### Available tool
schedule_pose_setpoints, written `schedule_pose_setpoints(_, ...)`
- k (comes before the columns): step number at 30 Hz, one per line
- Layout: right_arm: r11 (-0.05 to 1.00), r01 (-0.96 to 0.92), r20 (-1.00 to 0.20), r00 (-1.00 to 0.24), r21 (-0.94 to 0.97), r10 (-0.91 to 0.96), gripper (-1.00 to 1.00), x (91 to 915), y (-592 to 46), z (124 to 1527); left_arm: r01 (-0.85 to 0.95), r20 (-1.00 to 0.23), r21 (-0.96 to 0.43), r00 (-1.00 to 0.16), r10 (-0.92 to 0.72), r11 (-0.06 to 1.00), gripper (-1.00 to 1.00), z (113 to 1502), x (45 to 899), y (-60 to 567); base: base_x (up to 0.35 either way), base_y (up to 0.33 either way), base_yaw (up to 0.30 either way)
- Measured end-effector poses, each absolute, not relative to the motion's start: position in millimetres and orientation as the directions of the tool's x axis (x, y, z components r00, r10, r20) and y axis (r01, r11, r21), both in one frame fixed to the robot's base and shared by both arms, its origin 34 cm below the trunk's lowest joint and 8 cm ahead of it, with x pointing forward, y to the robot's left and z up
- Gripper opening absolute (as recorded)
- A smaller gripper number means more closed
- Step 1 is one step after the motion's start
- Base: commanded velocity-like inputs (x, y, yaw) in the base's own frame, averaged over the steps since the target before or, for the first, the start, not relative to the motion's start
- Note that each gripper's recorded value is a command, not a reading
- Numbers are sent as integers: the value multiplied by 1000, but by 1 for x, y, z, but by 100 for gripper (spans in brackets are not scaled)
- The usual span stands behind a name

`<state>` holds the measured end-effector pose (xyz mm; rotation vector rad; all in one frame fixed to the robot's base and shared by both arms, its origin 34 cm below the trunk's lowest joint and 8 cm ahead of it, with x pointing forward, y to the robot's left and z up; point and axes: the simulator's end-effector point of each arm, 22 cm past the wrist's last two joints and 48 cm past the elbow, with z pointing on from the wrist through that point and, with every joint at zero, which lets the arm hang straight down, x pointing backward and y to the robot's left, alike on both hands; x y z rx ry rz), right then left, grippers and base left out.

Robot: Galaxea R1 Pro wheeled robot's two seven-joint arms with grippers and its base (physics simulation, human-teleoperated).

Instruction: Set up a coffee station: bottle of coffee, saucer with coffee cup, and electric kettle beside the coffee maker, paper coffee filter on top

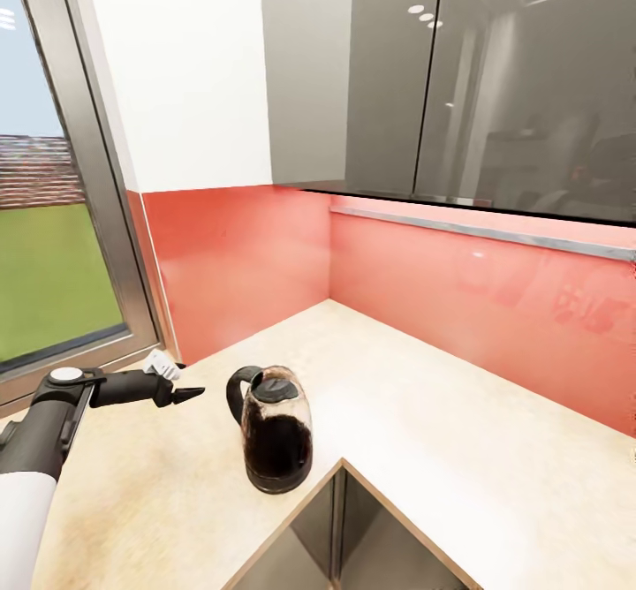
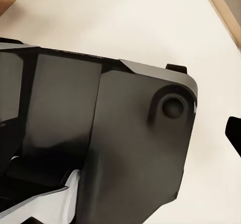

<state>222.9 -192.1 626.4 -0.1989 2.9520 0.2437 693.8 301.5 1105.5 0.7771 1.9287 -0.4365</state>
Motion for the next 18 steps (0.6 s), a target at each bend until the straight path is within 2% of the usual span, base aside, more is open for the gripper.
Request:
schedule_pose_setpoints(10, 978, -147, -182, -976, 150, -119, 100, 223, -192, 626, 679, -887, 28, -321, 331, 734, 100, 1106, 694, 303, 0, 0, -15)
schedule_pose_setpoints(18, 978, -147, -182, -976, 150, -119, 100, 223, -192, 626, 678, -887, 30, -321, 333, 734, 100, 1106, 694, 304, 0, 0, -192)
